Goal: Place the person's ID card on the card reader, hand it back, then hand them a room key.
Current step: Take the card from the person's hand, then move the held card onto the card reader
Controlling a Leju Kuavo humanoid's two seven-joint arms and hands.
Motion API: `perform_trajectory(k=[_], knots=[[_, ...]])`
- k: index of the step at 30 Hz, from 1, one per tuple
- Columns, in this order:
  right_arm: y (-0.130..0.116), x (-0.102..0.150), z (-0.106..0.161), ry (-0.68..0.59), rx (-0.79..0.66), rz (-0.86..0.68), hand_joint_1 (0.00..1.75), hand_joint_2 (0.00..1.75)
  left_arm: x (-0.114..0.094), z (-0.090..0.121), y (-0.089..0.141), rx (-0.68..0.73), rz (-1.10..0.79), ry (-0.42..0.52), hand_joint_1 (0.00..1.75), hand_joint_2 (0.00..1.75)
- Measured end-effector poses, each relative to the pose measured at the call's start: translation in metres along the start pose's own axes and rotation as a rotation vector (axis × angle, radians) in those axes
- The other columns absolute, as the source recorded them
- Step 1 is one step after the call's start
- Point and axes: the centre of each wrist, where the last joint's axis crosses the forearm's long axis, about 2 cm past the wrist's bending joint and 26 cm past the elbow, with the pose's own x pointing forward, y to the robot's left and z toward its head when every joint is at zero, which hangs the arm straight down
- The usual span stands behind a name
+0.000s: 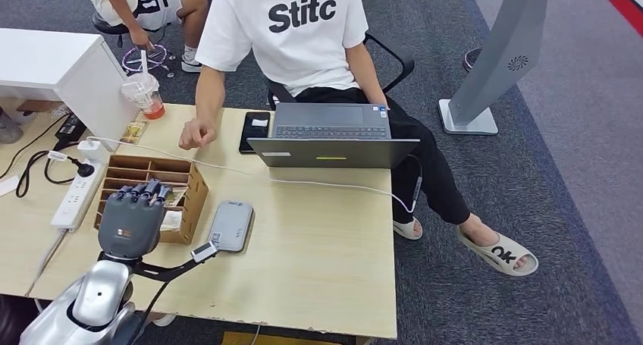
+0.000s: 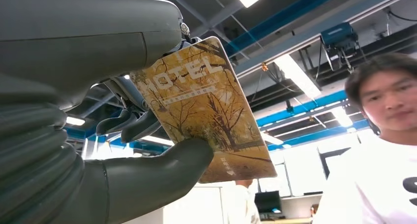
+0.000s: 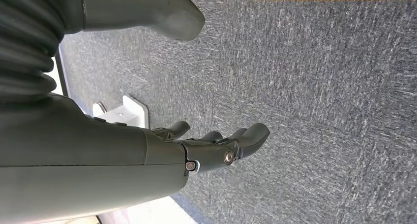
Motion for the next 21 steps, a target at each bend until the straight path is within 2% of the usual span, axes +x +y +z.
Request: perform_trajectory(k=[12,17,21], knots=[[0.001,0.0,0.0,-0.001,0.003,0.008,0.0,1.75,0.019,-0.003,-0.005,-0.03,0.029,-0.052,1.75,1.75],[0.001,0.0,0.0,-0.004,0.004,0.01,0.0,1.75,0.031,-0.005,-0.006,-0.048,0.05,-0.13,1.75,1.75],[0.001,0.0,0.0,-0.006,0.004,0.015,0.0,1.75,0.042,-0.006,-0.009,-0.059,0.074,-0.14,1.75,1.75]])
